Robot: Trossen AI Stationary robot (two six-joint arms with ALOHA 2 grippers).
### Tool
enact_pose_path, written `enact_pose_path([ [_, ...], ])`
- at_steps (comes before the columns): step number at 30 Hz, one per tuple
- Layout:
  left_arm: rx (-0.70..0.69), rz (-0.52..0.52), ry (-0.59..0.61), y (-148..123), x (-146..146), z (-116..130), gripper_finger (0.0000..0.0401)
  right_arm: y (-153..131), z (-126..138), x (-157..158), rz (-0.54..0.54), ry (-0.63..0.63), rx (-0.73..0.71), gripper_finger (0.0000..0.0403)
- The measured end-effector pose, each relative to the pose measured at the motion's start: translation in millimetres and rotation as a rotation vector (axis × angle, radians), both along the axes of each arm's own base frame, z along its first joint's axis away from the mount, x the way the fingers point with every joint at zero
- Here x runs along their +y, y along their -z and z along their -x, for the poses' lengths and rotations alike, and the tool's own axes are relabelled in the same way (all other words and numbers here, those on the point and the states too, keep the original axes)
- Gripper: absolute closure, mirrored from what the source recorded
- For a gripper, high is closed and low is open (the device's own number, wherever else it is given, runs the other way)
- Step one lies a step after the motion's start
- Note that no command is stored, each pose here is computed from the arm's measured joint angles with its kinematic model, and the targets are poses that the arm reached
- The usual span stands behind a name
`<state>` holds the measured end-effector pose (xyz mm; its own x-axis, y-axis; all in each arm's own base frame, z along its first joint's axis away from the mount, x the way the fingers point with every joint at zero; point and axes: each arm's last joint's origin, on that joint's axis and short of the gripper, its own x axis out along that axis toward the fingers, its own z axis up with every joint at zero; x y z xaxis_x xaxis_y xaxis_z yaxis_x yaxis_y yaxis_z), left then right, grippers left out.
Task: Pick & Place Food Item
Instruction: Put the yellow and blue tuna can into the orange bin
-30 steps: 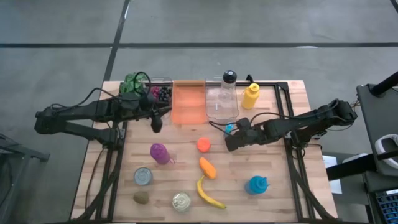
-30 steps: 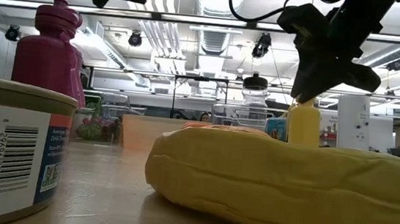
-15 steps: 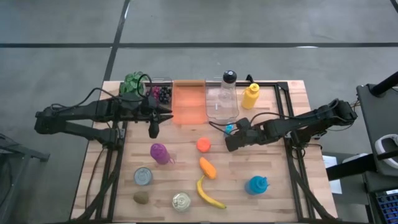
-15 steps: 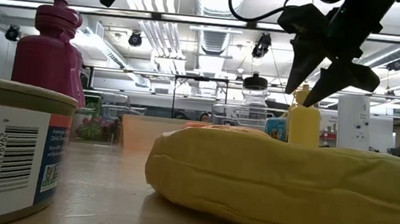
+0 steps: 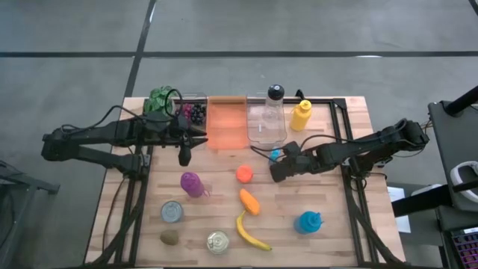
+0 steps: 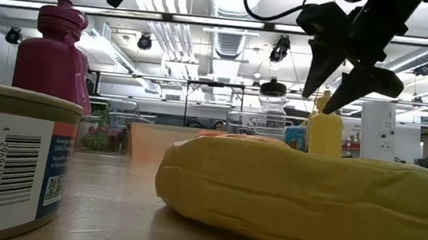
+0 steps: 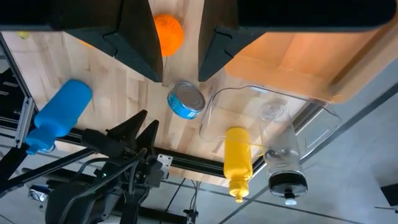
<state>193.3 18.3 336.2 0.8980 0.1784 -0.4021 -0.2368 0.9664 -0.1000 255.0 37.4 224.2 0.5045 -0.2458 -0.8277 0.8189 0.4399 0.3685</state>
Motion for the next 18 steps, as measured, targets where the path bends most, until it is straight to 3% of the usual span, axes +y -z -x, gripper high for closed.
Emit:
enact_pose_path([
  [9,0.000,0.003,-0.001,0.1,0.0,0.0,0.0295,2.6,-6.9,-0.5,-0.023,0.042,-0.023,0.0174],
  [13,0.003,0.003,-0.001,0.4,0.0,0.1,0.0295,6.4,-22.8,0.7,-0.007,0.035,0.014,0.0170],
  [18,0.003,0.003,-0.001,0.4,0.0,0.1,0.0295,5.8,-37.7,1.3,0.053,0.100,0.174,0.0173],
])
